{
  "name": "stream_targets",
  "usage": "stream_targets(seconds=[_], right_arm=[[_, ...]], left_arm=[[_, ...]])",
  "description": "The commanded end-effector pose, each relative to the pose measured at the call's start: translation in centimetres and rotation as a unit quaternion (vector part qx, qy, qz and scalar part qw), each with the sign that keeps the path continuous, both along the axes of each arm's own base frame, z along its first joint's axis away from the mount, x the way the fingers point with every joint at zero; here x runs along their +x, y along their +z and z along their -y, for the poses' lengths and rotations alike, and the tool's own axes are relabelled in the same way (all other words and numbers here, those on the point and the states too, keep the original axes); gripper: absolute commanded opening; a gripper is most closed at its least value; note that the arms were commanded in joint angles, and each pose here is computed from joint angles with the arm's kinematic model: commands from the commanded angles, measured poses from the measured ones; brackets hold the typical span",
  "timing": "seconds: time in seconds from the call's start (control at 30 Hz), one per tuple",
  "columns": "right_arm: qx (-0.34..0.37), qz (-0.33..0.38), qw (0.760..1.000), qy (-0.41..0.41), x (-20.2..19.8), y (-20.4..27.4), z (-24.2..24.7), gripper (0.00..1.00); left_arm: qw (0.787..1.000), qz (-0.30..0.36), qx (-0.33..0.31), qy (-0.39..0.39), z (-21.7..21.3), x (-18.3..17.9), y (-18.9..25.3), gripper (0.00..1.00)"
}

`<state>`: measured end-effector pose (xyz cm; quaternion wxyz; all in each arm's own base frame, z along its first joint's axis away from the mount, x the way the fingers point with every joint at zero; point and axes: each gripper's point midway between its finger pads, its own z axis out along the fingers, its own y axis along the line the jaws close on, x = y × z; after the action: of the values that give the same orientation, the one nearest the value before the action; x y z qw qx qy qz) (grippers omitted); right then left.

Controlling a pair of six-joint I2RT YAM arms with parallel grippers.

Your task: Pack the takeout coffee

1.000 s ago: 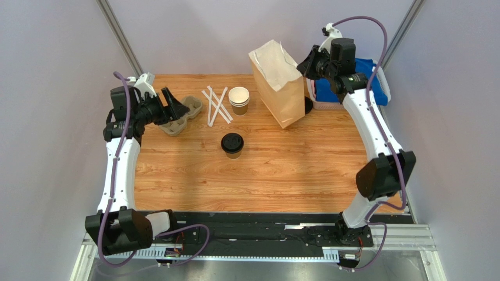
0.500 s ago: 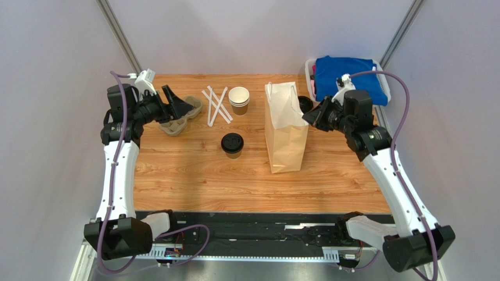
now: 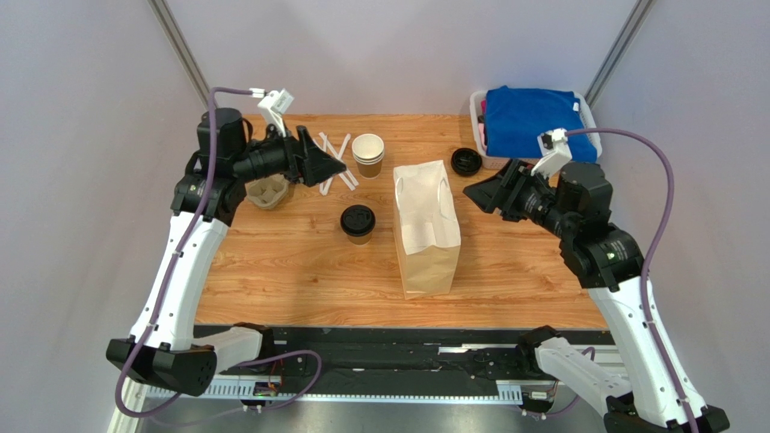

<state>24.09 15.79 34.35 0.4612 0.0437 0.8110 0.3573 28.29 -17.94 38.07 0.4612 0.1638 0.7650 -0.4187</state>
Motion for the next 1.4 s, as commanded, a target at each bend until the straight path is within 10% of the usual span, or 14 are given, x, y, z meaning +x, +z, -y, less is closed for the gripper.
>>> stream_targets(seconds=[0.0,0.57,0.77,0.93,1.37], right_arm=[[0.031,0.071,0.996,0.041,-0.6,5.4,-1.1,0.59],[0.044,0.036,0.987,0.153,-1.2,4.2,-7.7,0.56],[0.033,0.059,0.987,0.149,-1.2,5.5,-7.4,0.24],[-0.009,0.079,0.99,0.116,-1.4,5.6,-5.2,0.05],[-0.111,0.023,0.992,0.054,0.2,-1.6,0.5,0.0]], left_arm=[[0.998,0.011,0.002,-0.065,3.2,-1.4,0.9,0.8],[0.976,-0.039,0.004,-0.214,12.3,-5.3,-1.1,0.75],[0.975,-0.04,-0.005,-0.217,13.1,-4.5,-0.5,0.52],[0.979,-0.04,0.018,-0.201,11.6,-4.6,-1.6,0.02],[0.983,-0.095,0.067,-0.142,6.9,-2.9,-7.8,0.0]])
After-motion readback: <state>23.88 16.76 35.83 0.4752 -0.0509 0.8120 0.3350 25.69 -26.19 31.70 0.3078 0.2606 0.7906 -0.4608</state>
